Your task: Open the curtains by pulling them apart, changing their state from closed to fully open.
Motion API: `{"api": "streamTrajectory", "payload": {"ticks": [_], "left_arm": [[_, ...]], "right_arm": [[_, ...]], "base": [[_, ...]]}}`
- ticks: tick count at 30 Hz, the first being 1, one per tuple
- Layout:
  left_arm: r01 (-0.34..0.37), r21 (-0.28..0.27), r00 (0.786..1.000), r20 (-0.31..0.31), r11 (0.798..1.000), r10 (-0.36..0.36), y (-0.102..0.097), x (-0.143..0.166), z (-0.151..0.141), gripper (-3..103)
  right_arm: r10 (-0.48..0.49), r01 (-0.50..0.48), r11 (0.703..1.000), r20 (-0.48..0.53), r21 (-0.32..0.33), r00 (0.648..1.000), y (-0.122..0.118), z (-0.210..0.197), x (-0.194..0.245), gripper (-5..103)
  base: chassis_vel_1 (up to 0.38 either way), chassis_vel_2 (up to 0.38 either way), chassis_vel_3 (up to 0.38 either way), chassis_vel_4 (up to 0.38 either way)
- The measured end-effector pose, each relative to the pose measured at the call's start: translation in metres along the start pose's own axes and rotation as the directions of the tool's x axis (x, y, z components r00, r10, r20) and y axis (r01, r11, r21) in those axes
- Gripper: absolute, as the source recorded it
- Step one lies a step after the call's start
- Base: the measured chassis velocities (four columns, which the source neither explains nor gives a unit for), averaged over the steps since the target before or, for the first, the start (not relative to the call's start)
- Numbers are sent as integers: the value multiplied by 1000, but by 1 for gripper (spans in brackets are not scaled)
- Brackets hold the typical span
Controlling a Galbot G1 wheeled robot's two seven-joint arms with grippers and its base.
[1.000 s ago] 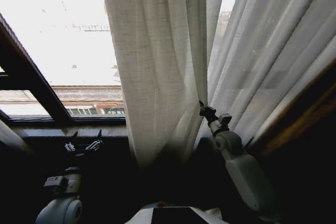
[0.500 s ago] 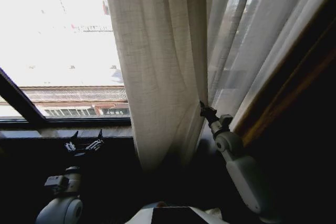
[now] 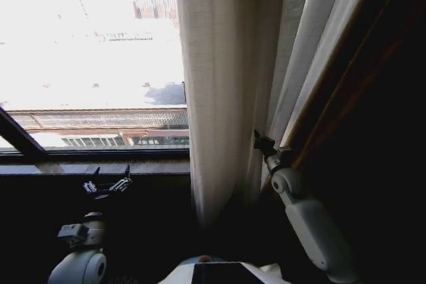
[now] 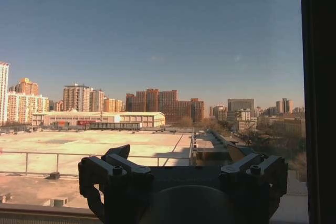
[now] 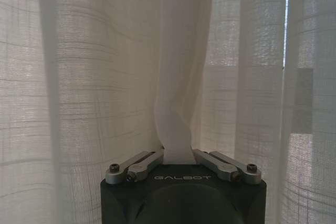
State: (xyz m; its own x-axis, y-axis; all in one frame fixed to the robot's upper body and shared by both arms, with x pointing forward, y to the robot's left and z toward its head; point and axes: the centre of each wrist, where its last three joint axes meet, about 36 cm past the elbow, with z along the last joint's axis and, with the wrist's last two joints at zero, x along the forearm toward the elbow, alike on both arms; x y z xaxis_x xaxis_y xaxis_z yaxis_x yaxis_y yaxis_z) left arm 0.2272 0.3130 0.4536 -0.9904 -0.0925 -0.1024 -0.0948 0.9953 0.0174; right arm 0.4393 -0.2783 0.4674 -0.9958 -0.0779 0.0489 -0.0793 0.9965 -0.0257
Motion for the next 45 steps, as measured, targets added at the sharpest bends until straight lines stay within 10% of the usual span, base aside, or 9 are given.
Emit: {"api": "streamTrajectory", "payload": {"ticks": [45], "left_arm": [[-10, 0, 1000, 24, 1000, 10, -12, 2, -9, 100]], "right_arm": [[4, -4, 1000, -5, 15, 1000, -11, 5, 7, 8]], "base": [[-4, -5, -7, -8]]}}
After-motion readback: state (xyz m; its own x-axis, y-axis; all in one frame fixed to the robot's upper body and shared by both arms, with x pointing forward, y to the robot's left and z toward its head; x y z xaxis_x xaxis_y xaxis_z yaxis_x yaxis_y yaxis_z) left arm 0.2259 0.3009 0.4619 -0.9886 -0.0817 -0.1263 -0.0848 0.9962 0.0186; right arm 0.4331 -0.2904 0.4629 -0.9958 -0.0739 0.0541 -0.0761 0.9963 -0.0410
